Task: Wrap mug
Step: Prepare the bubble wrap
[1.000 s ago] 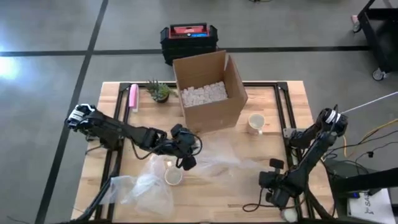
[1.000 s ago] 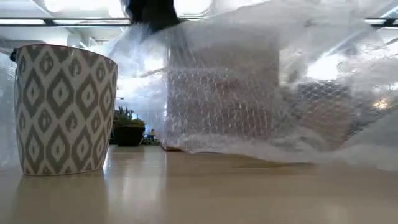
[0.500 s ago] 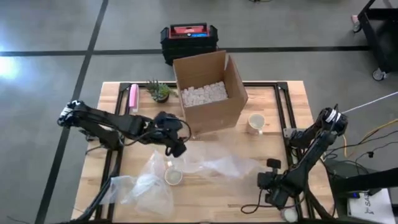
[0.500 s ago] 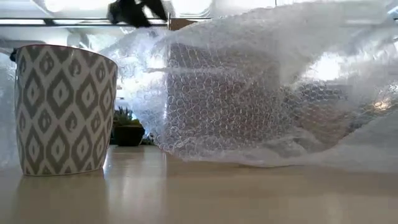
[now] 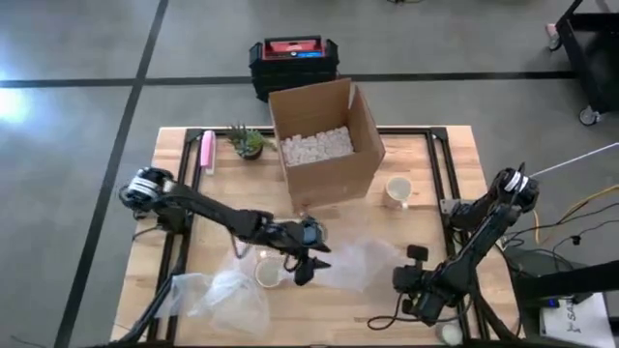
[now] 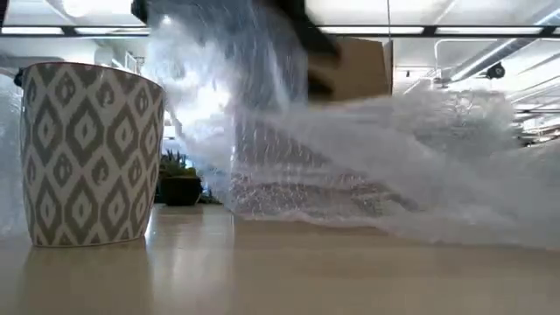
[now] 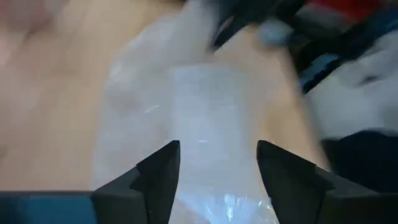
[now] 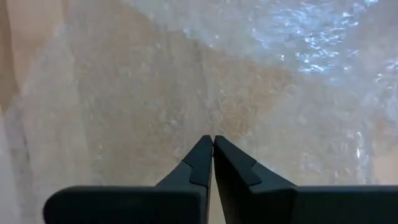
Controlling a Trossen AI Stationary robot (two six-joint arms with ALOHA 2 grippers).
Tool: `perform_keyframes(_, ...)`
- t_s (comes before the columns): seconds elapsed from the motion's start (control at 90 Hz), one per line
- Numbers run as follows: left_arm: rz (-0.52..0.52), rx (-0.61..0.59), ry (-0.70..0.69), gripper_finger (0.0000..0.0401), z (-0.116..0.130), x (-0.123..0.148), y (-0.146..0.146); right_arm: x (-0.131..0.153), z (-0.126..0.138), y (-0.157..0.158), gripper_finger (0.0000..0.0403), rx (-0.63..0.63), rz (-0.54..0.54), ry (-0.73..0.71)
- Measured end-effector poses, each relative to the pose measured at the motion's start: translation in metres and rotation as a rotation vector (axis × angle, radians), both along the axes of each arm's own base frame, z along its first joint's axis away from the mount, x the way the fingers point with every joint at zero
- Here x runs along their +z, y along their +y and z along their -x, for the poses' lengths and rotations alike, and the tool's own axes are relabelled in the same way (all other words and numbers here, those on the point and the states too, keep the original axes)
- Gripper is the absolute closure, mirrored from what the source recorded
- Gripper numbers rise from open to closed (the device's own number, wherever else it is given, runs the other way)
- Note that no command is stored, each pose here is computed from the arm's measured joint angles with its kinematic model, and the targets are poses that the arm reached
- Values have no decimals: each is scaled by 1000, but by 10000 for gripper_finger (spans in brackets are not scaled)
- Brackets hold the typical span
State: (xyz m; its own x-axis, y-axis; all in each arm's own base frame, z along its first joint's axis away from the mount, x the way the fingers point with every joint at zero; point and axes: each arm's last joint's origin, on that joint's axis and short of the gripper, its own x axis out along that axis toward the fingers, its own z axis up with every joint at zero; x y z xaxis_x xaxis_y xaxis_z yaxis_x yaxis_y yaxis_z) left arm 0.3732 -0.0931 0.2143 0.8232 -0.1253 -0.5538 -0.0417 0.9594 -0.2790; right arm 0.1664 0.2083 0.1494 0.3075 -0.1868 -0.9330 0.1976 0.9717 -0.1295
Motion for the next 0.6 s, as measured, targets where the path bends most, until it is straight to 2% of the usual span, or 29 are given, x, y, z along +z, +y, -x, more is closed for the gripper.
perform_keyframes(0.133, -55, -36, 44, 249, -8, 19, 1, 0, 0, 3, 403, -8, -24, -17)
perform_keyframes(0.289, 45, -214, -1, 272, -3, 67, -8, -1, 1, 3, 403, -7, -21, -13)
perform_keyframes(0.344, 48, -243, 20, 275, 2, 76, -11, -1, 2, 2, 403, 3, -14, -10)
perform_keyframes(0.467, 13, -208, 146, 277, 6, 68, -10, -4, 3, 1, 403, 9, -6, -5)
perform_keyframes(0.6, 55, -192, 187, 264, 4, 56, -11, -8, 5, -2, 403, -11, -6, -5)
